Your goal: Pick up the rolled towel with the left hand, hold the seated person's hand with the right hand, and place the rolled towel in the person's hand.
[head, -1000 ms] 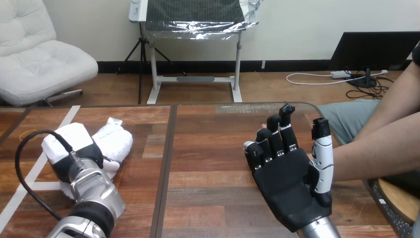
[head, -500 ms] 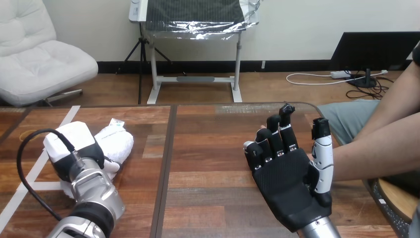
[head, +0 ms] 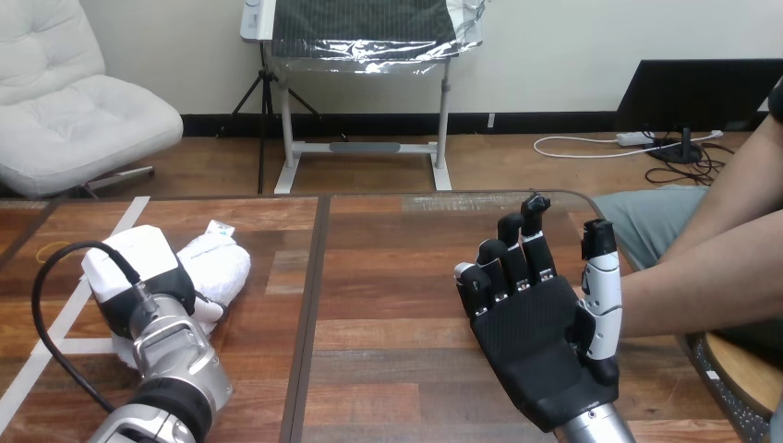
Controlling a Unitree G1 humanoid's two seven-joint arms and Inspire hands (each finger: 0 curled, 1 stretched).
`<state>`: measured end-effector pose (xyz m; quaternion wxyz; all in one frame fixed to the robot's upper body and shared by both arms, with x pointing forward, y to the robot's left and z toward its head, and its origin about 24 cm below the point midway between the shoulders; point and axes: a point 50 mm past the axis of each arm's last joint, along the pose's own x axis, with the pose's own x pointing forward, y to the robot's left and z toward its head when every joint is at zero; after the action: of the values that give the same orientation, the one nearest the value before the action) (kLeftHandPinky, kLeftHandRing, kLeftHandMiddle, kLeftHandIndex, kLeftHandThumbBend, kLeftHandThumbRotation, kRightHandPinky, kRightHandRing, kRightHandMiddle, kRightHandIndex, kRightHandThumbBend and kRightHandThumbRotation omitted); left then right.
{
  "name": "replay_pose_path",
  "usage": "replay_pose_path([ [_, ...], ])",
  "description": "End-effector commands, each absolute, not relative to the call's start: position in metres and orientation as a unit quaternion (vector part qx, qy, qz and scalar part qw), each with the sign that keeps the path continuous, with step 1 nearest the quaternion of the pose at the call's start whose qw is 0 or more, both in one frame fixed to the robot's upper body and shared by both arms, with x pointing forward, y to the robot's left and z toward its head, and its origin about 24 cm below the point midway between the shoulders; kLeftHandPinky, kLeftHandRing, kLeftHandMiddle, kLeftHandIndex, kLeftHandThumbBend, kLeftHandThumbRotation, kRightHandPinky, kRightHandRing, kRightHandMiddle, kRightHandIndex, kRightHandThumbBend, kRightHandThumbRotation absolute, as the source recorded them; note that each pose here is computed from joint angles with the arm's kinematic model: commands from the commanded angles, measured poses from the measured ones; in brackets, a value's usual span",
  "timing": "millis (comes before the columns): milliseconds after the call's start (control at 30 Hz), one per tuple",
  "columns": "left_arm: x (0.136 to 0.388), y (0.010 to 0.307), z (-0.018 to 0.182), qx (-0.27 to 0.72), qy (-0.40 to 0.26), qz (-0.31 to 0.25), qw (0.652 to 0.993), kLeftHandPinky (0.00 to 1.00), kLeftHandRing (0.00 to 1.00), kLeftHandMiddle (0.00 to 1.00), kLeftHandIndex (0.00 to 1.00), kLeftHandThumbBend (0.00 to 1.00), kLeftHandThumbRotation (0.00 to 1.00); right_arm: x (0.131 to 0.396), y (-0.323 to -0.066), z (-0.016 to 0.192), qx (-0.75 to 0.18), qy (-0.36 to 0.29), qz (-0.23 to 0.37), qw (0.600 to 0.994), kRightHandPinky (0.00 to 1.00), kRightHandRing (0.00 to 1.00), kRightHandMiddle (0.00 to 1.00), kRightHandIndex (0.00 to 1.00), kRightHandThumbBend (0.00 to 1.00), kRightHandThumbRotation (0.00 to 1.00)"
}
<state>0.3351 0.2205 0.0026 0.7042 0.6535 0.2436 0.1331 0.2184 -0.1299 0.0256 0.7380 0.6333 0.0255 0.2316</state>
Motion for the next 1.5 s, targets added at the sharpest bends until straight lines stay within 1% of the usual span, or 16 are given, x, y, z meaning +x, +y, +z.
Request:
replay_pose_path([
  [0,0.324,0.225,-0.011,0.650,0.229,0.127,0.713,0.15,0.20,0.31,0.62,0.72,0.08,0.230,-0.119,0.047,0.652,-0.023,0.251,0.716,0.31,0.46,0.55,0.57,0.66,0.26],
  [167,0.322,0.224,-0.012,0.625,0.177,0.141,0.747,0.14,0.20,0.30,0.54,0.72,0.05,0.230,-0.119,0.048,0.650,-0.023,0.251,0.717,0.31,0.46,0.55,0.57,0.66,0.26],
  [200,0.321,0.223,-0.012,0.608,0.159,0.145,0.764,0.14,0.20,0.30,0.53,0.72,0.05,0.230,-0.119,0.048,0.650,-0.023,0.250,0.717,0.31,0.46,0.55,0.57,0.66,0.26],
  [267,0.319,0.223,-0.012,0.588,0.139,0.151,0.782,0.15,0.20,0.30,0.51,0.71,0.06,0.230,-0.119,0.048,0.650,-0.023,0.250,0.717,0.31,0.46,0.55,0.57,0.65,0.26],
  [300,0.318,0.222,-0.012,0.556,0.122,0.153,0.808,0.15,0.20,0.30,0.50,0.70,0.06,0.230,-0.119,0.048,0.651,-0.022,0.250,0.717,0.30,0.46,0.55,0.57,0.65,0.26],
  [367,0.317,0.221,-0.011,0.520,0.102,0.157,0.834,0.17,0.23,0.33,0.49,0.68,0.08,0.230,-0.119,0.048,0.651,-0.022,0.250,0.716,0.30,0.46,0.55,0.57,0.66,0.26],
  [400,0.316,0.219,-0.010,0.475,0.085,0.157,0.862,0.18,0.24,0.34,0.48,0.68,0.08,0.230,-0.119,0.048,0.652,-0.021,0.250,0.716,0.30,0.46,0.55,0.57,0.66,0.26],
  [467,0.314,0.218,-0.008,0.428,0.064,0.157,0.888,0.22,0.28,0.37,0.48,0.68,0.10,0.231,-0.119,0.048,0.652,-0.021,0.250,0.715,0.30,0.46,0.55,0.57,0.66,0.26],
  [500,0.313,0.215,-0.006,0.388,0.051,0.158,0.907,0.23,0.30,0.38,0.48,0.68,0.10,0.231,-0.119,0.048,0.652,-0.021,0.249,0.716,0.30,0.46,0.55,0.57,0.66,0.26],
  [567,0.311,0.213,-0.005,0.348,0.038,0.159,0.923,0.26,0.32,0.40,0.49,0.69,0.10,0.231,-0.119,0.048,0.652,-0.022,0.249,0.716,0.30,0.46,0.55,0.57,0.65,0.26],
  [600,0.310,0.211,-0.003,0.310,0.026,0.158,0.937,0.27,0.33,0.41,0.49,0.69,0.10,0.231,-0.119,0.048,0.653,-0.022,0.249,0.716,0.30,0.46,0.55,0.57,0.65,0.26],
  [700,0.307,0.205,0.000,0.240,0.000,0.152,0.959,0.30,0.36,0.42,0.49,0.71,0.08,0.231,-0.119,0.048,0.653,-0.022,0.249,0.715,0.30,0.46,0.55,0.57,0.65,0.26],
  [767,0.306,0.203,0.002,0.209,-0.012,0.146,0.967,0.31,0.37,0.43,0.49,0.71,0.07,0.231,-0.119,0.048,0.653,-0.022,0.249,0.715,0.30,0.46,0.55,0.57,0.65,0.26],
  [833,0.304,0.198,0.004,0.150,-0.027,0.132,0.979,0.32,0.38,0.43,0.49,0.72,0.06,0.231,-0.119,0.048,0.652,-0.022,0.249,0.716,0.30,0.46,0.55,0.57,0.65,0.26],
  [1000,0.301,0.190,0.009,0.051,-0.047,0.113,0.991,0.34,0.39,0.44,0.48,0.74,0.05,0.232,-0.119,0.048,0.653,-0.021,0.248,0.715,0.31,0.46,0.55,0.57,0.66,0.26],
  [1467,0.288,0.170,0.023,-0.079,-0.103,0.060,0.990,0.32,0.39,0.44,0.47,0.77,0.06,0.233,-0.119,0.048,0.650,-0.024,0.250,0.717,0.30,0.45,0.55,0.57,0.66,0.26],
])
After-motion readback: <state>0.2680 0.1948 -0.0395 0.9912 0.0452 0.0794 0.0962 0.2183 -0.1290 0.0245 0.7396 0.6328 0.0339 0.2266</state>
